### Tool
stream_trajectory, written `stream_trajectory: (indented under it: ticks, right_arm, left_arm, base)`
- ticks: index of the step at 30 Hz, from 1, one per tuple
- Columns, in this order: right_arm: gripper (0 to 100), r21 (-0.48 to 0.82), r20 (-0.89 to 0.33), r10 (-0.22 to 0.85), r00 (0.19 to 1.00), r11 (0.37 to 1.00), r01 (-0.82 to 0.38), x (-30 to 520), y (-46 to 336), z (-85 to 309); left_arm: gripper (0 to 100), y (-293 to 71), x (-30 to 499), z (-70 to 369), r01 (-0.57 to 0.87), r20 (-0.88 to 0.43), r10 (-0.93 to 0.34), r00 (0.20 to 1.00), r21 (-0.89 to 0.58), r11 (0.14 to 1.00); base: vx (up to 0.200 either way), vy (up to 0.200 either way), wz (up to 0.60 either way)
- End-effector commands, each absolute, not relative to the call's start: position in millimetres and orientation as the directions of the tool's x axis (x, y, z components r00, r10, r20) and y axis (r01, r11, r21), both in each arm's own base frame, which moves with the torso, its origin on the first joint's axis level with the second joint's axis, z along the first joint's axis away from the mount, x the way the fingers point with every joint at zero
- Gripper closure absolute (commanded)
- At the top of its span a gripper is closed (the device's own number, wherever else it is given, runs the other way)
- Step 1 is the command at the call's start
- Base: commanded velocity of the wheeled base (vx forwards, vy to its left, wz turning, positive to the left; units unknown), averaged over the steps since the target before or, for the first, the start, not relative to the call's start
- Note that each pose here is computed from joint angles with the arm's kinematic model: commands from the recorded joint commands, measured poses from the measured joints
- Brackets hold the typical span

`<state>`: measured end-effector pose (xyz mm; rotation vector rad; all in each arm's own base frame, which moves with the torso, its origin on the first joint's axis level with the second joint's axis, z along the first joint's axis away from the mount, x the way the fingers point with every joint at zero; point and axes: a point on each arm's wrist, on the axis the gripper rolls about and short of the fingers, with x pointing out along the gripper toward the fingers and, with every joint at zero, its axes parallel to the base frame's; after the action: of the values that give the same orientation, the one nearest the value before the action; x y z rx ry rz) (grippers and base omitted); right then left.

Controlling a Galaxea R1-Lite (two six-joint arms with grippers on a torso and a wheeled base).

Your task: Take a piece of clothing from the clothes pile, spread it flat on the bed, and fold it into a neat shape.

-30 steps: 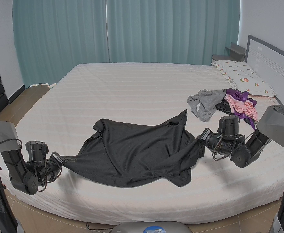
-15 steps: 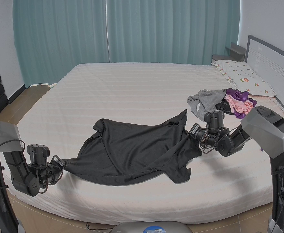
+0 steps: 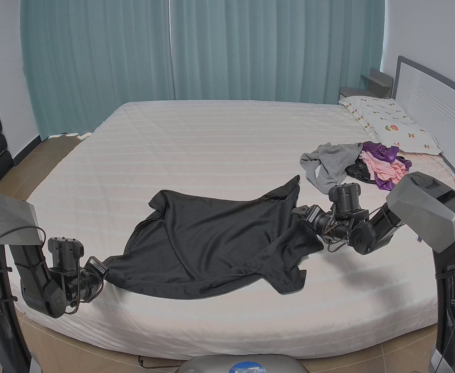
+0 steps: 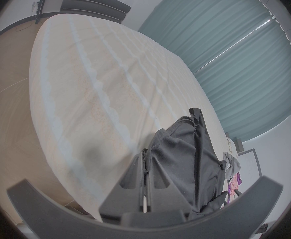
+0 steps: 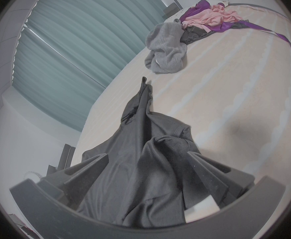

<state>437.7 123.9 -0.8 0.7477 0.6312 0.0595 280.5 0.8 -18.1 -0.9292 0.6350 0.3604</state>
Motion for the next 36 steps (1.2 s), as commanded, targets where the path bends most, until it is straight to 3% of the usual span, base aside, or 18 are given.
stream_trajectory:
  ticks: [1, 14, 25, 34, 35, 36]
  right_arm:
    - [0, 0.673, -0.499, 0.311, 0.809, 0.728, 0.135, 408.1, 111.7, 39.4]
    - [0, 0.601, -0.669, 0.390, 0.633, 0.785, 0.152, 321.3, 119.2, 11.4]
    - [0, 0.590, -0.717, 0.400, 0.570, 0.784, 0.192, 320.1, 134.1, -21.2]
    - [0, 0.592, -0.705, 0.400, 0.585, 0.787, 0.175, 330.6, 141.6, -24.0]
    - [100, 0.593, -0.704, 0.402, 0.586, 0.786, 0.174, 331.1, 142.4, -24.5]
    - [100, 0.594, -0.703, 0.401, 0.587, 0.786, 0.174, 332.3, 142.3, -24.9]
  left_arm:
    - [100, 0.8, 277.6, -22.7, -0.559, -0.663, 0.020, 0.748, -0.613, 0.558]
    - [100, 0.8, 277.2, -23.2, -0.560, -0.666, 0.020, 0.746, -0.611, 0.560]
    - [100, 0.8, 277.1, -23.7, -0.560, -0.667, 0.018, 0.745, -0.611, 0.560]
    - [100, 0.8, 277.1, -23.7, -0.560, -0.667, 0.018, 0.745, -0.610, 0.561]
    - [100, 0.4, 277.1, -23.7, -0.559, -0.667, 0.017, 0.745, -0.610, 0.562]
    - [100, 0.8, 277.1, -23.7, -0.560, -0.667, 0.018, 0.745, -0.610, 0.561]
  base:
    - [0.000, 0.000, 0.00]
    - [0.000, 0.000, 0.00]
    - [0.000, 0.000, 0.00]
    - [0.000, 0.000, 0.00]
    - [0.000, 0.000, 0.00]
    - [0.000, 0.000, 0.00]
